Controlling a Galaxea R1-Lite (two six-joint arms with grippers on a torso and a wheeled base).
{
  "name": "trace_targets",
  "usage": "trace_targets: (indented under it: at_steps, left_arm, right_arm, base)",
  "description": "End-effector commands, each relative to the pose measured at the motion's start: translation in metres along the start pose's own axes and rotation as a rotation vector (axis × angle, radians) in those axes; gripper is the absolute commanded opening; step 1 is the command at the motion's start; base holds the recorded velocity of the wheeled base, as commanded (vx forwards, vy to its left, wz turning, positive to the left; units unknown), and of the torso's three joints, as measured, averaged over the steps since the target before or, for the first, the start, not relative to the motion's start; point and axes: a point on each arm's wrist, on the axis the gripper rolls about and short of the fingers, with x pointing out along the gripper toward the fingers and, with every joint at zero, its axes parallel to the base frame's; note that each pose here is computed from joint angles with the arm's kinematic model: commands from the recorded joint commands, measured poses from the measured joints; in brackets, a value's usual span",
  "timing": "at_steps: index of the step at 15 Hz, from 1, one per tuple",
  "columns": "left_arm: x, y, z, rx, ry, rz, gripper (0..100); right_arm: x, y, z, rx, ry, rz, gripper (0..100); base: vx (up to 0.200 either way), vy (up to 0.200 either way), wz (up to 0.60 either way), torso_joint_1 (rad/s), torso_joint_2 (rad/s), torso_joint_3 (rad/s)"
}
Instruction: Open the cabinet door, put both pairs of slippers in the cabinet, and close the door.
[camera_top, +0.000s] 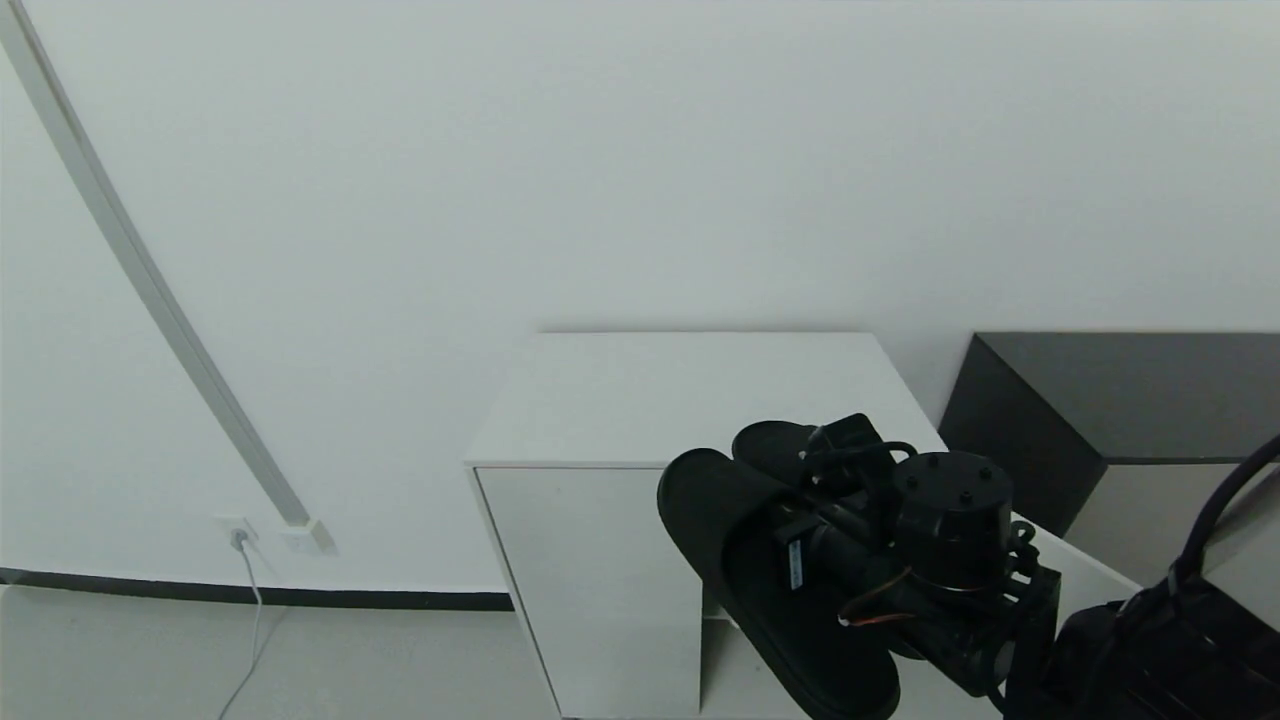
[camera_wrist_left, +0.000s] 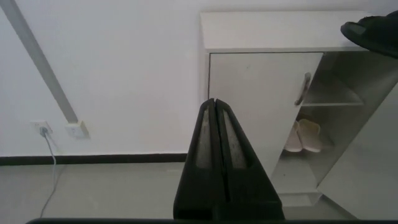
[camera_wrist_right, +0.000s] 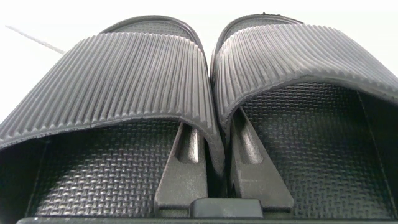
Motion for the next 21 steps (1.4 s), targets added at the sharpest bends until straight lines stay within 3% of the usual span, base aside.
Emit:
trace_targets:
  at_steps: [1,5,9,21]
  left_arm:
    - [0.0,0.0,0.0,0.0,0.001,0.001,0]
    - [0.0,0.0,0.0,-0.002,0.001,0.001,0]
    - [0.0,0.0,0.0,-0.002,0.001,0.001,0]
    - [0.0,0.0,0.0,-0.002,0.001,0.001,0]
  right_arm:
    - [0.0,0.001,0.001,0.001,-0.004,0.002,0]
    - [0.0,0.001,0.0,0.003,-0.002,-0.011,0]
    - [-0.009,0.016,0.001,0.011,-0.004,0.039,0]
    - [-0.014,0.019,-0.007,0.007,0.01,0.061,0]
  base:
    - [0.0,-0.2,0.0,0.002,-0.01,0.012]
    - [0.0,-0.05,0.0,0.001,0.0,0.001]
    - [0.0,0.0,0.0,0.0,0.0,0.0]
    - [0.0,0.0,0.0,0.0,0.0,0.0]
